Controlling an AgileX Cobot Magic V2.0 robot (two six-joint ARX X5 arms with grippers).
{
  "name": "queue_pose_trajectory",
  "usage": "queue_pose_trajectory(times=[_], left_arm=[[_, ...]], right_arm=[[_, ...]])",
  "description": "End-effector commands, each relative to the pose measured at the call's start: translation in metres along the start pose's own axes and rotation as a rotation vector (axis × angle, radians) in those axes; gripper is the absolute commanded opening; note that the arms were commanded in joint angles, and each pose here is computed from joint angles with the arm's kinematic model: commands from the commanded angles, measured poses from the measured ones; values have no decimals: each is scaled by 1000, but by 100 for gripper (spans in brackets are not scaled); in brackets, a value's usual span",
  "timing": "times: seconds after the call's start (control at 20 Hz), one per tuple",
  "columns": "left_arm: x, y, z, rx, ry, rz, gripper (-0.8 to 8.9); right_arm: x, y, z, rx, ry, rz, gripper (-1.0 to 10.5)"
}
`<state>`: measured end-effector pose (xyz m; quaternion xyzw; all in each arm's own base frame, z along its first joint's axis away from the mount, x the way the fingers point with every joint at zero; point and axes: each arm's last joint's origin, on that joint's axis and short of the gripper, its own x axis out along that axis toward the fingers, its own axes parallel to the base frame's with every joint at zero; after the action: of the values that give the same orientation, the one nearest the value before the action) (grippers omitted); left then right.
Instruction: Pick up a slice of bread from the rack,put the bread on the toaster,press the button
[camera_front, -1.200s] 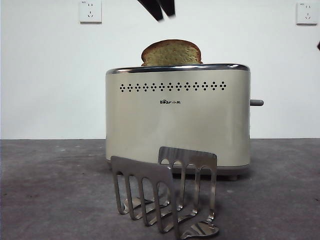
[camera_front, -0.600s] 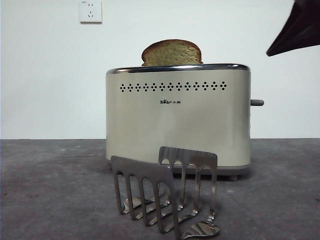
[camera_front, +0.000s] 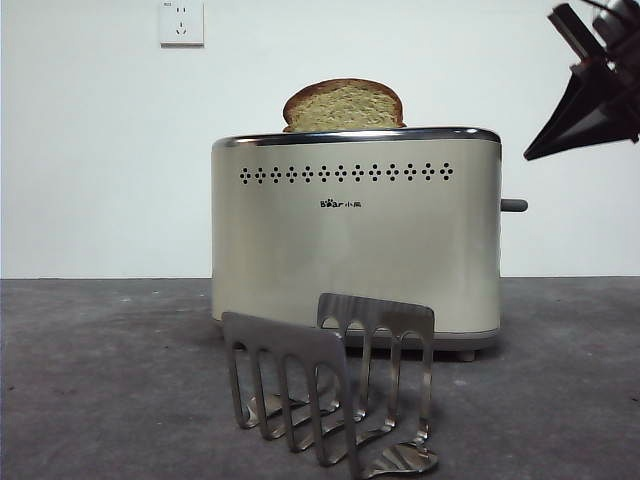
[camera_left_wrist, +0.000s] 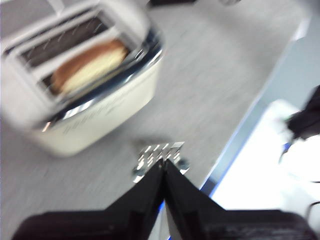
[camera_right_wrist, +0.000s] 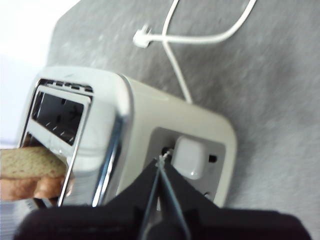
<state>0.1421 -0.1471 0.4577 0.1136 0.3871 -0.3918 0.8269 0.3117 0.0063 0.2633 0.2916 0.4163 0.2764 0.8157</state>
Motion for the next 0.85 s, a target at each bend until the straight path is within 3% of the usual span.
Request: queue_pose_trajectory(times=[0.05,0.2,0.45,0.85], left_arm=[[6,3,-10,-58,31,65,-8],[16,7,-27,-97,81,156,-8],[29,10,-47,-130,152,185,-8],[28,11,-49,-149,148,193,-8]], right_arm=[[12,-9,1,16,31,24,-3],[23,-21,0,48,60,15,-3],[28,-27,-1,54,72,3,-4],[37,-38,-3,80,99,-40,-4]])
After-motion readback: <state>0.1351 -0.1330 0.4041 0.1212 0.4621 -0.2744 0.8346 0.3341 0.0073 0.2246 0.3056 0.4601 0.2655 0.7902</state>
